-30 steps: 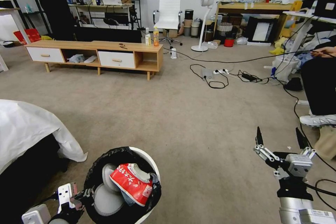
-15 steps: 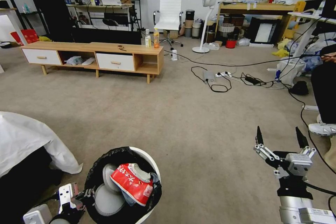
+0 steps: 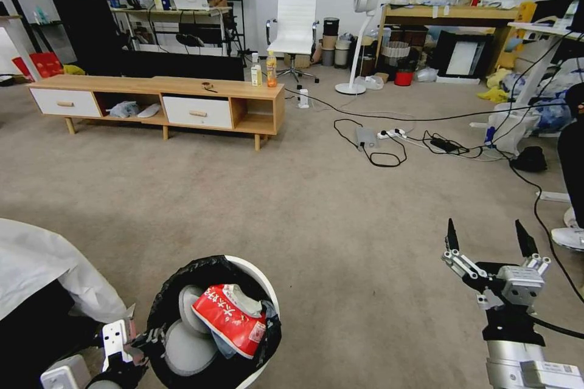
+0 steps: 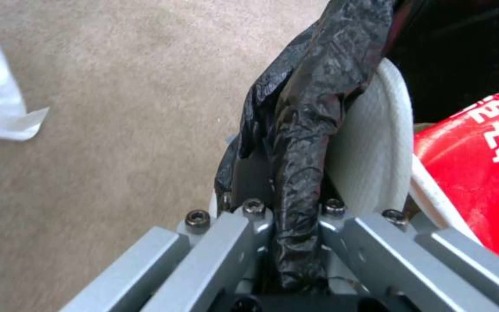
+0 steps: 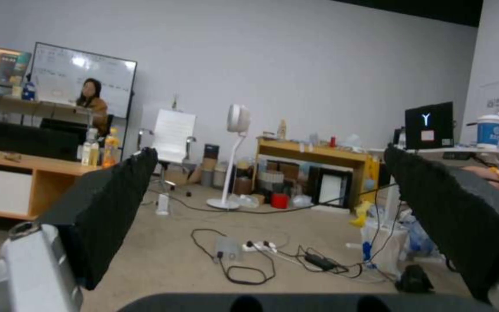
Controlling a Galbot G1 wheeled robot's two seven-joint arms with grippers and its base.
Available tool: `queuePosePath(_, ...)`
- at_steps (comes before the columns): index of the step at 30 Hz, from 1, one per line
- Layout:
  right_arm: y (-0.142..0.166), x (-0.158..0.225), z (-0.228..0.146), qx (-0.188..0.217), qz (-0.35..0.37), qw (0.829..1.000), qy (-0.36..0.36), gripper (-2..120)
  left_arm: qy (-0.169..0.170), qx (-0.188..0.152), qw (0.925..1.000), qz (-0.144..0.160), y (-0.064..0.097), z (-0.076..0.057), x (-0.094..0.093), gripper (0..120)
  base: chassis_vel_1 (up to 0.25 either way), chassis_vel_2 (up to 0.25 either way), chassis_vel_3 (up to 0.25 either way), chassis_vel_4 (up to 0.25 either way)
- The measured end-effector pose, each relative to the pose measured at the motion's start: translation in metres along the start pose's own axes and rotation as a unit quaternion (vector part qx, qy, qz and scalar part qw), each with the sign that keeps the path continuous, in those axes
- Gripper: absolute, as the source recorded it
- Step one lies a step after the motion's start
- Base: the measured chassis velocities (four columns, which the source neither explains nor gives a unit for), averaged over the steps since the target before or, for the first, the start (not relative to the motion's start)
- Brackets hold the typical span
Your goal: Pick up the trash bin and place the garbage on the floor into it.
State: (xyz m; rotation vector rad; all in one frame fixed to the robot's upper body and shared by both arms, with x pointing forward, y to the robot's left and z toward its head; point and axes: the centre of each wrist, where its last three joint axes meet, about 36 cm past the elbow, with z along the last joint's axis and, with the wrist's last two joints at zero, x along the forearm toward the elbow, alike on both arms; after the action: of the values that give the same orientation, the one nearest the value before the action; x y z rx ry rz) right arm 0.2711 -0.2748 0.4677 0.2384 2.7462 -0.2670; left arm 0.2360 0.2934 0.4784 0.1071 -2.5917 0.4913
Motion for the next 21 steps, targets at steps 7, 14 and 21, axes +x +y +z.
queuePosePath(7, 0.0, 0.0001, -0.0004, 0.001, -0.001, 1.0, -0.001, 100, 0.0, -0.001, 1.0, 0.001, 0.0005, -0.0007, 0.0002, 1, -0.167, 0.161, 0.173, -0.163)
queuePosePath(14, 0.0001, 0.0002, -0.0006, 0.001, -0.001, 1.0, 0.0, 100, -0.001, -0.002, 1.0, 0.002, 0.0007, -0.001, 0.0003, 1, -0.177, 0.177, 0.177, -0.18)
queuePosePath(21, -0.0001, -0.0002, -0.0002, 0.002, -0.001, 1.0, 0.0, 100, -0.001, -0.002, 1.0, 0.002, 0.0008, -0.0011, 0.0001, 1, -0.169, 0.186, 0.178, -0.189)
